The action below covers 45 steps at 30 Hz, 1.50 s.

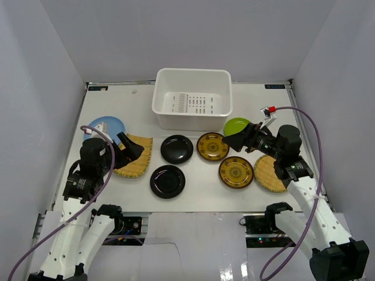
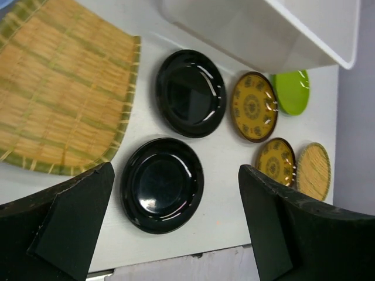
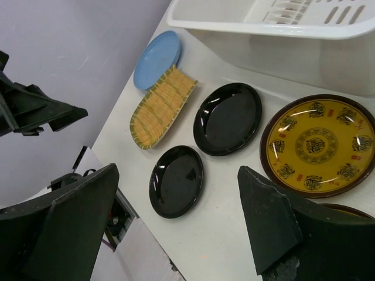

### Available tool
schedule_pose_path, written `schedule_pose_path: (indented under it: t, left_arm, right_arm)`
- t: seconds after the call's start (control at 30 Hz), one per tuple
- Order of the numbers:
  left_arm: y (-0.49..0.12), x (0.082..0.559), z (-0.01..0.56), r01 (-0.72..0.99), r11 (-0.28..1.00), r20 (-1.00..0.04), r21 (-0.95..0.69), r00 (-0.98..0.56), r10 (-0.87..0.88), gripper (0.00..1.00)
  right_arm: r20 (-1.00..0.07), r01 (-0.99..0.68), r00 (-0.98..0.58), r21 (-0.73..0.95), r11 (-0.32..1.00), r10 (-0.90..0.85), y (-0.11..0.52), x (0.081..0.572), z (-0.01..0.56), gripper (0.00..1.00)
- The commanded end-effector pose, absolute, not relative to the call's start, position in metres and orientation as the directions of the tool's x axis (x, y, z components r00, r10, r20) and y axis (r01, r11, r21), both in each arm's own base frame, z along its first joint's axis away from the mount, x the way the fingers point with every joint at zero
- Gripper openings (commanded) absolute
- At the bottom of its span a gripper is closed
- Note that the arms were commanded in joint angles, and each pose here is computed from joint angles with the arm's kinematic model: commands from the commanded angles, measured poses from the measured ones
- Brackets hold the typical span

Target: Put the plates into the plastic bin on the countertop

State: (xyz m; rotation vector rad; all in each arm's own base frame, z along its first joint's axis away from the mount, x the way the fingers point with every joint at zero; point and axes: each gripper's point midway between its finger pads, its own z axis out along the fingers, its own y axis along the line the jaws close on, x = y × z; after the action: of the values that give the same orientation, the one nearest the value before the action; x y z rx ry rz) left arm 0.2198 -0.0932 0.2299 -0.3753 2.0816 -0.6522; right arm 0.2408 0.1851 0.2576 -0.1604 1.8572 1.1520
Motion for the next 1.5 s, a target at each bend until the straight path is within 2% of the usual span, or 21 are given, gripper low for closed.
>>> schedule_pose_path:
  t: [0.0, 0.13, 0.27, 0.43, 0.57, 0.67, 0.9, 1.0, 1.03, 1.07, 1.13, 1.17, 1.23, 1.27, 1.33, 1.37, 1.4, 1.47]
  left_arm:
    - [-0.063, 0.204, 0.214, -0.218, 0.824, -0.642, -0.523, -0.534, -0.55, 0.98]
    - [-0.024, 0.189, 0.18, -0.494, 0.776, -0.605, -0.393, -0.496, -0.623, 0.98]
    - [-0.011, 0.177, 0.146, -0.639, 0.697, -0.55, -0.326, -0.471, -0.69, 0.98]
    - [-0.015, 0.189, 0.147, -0.67, 0.603, -0.524, -0.433, -0.357, -0.773, 0.98]
    - [-0.021, 0.189, 0.12, -0.73, 0.515, -0.444, -0.45, -0.317, -0.838, 0.98]
    - [-0.027, 0.197, 0.097, -0.742, 0.5, -0.415, -0.447, -0.323, -0.85, 0.96]
    - [-0.03, 0.241, 0.066, -0.703, 0.48, -0.441, -0.526, -0.258, -0.86, 0.93]
    - [-0.034, 0.245, 0.049, -0.698, 0.474, -0.426, -0.536, -0.26, -0.866, 0.87]
    - [-0.034, 0.243, 0.041, -0.712, 0.471, -0.417, -0.521, -0.269, -0.868, 0.83]
    - [-0.034, 0.24, 0.035, -0.72, 0.469, -0.414, -0.512, -0.271, -0.869, 0.72]
    - [-0.032, 0.237, 0.031, -0.728, 0.465, -0.413, -0.503, -0.27, -0.87, 0.63]
    - [-0.031, 0.232, 0.027, -0.735, 0.468, -0.414, -0.49, -0.275, -0.867, 0.54]
    - [-0.03, 0.229, 0.028, -0.737, 0.458, -0.413, -0.497, -0.263, -0.872, 0.45]
    - [-0.028, 0.226, 0.031, -0.737, 0.455, -0.415, -0.5, -0.257, -0.873, 0.33]
    - [-0.027, 0.221, 0.033, -0.742, 0.455, -0.418, -0.493, -0.257, -0.871, 0.22]
    - [-0.026, 0.222, 0.04, -0.734, 0.453, -0.421, -0.505, -0.248, -0.872, 0.08]
    - [-0.026, 0.222, 0.042, -0.734, 0.453, -0.423, -0.506, -0.247, -0.872, 0.0]
    - [-0.025, 0.218, 0.05, -0.727, 0.467, -0.431, -0.503, -0.257, -0.865, 0.0]
  right_arm:
    - [-0.784, -0.597, -0.542, 0.612, 0.519, 0.301, 0.198, 0.235, 0.265, 0.89]
    - [-0.792, -0.605, -0.542, 0.599, 0.524, 0.279, 0.205, 0.232, 0.258, 0.89]
    - [-0.794, -0.617, -0.555, 0.593, 0.517, 0.248, 0.214, 0.224, 0.247, 0.88]
    - [-0.795, -0.645, -0.579, 0.582, 0.496, 0.181, 0.232, 0.212, 0.232, 0.88]
    - [-0.805, -0.676, -0.581, 0.56, 0.479, 0.122, 0.242, 0.205, 0.227, 0.88]
    - [-0.808, -0.684, -0.58, 0.552, 0.478, 0.104, 0.244, 0.203, 0.222, 0.87]
    - [-0.807, -0.7, -0.589, 0.539, 0.468, 0.048, 0.246, 0.196, 0.211, 0.86]
    - [-0.804, -0.698, -0.594, 0.536, 0.475, 0.034, 0.246, 0.196, 0.205, 0.86]
    - [-0.801, -0.696, -0.597, 0.538, 0.476, 0.032, 0.245, 0.196, 0.204, 0.85]
    - [-0.799, -0.694, -0.6, 0.538, 0.478, 0.029, 0.245, 0.196, 0.202, 0.85]
    - [-0.796, -0.69, -0.605, 0.539, 0.483, 0.025, 0.246, 0.197, 0.2, 0.85]
    - [-0.795, -0.687, -0.605, 0.539, 0.487, 0.026, 0.245, 0.198, 0.199, 0.85]
    - [-0.793, -0.684, -0.608, 0.543, 0.487, 0.03, 0.246, 0.199, 0.198, 0.85]
    - [-0.797, -0.689, -0.604, 0.542, 0.482, 0.034, 0.248, 0.199, 0.201, 0.84]
    - [-0.789, -0.684, -0.613, 0.553, 0.475, 0.037, 0.25, 0.2, 0.202, 0.84]
    - [-0.794, -0.69, -0.607, 0.553, 0.467, 0.043, 0.252, 0.202, 0.206, 0.84]
    - [-0.79, -0.688, -0.611, 0.557, 0.465, 0.044, 0.253, 0.203, 0.206, 0.84]
    - [-0.787, -0.687, -0.615, 0.562, 0.46, 0.043, 0.256, 0.203, 0.207, 0.83]
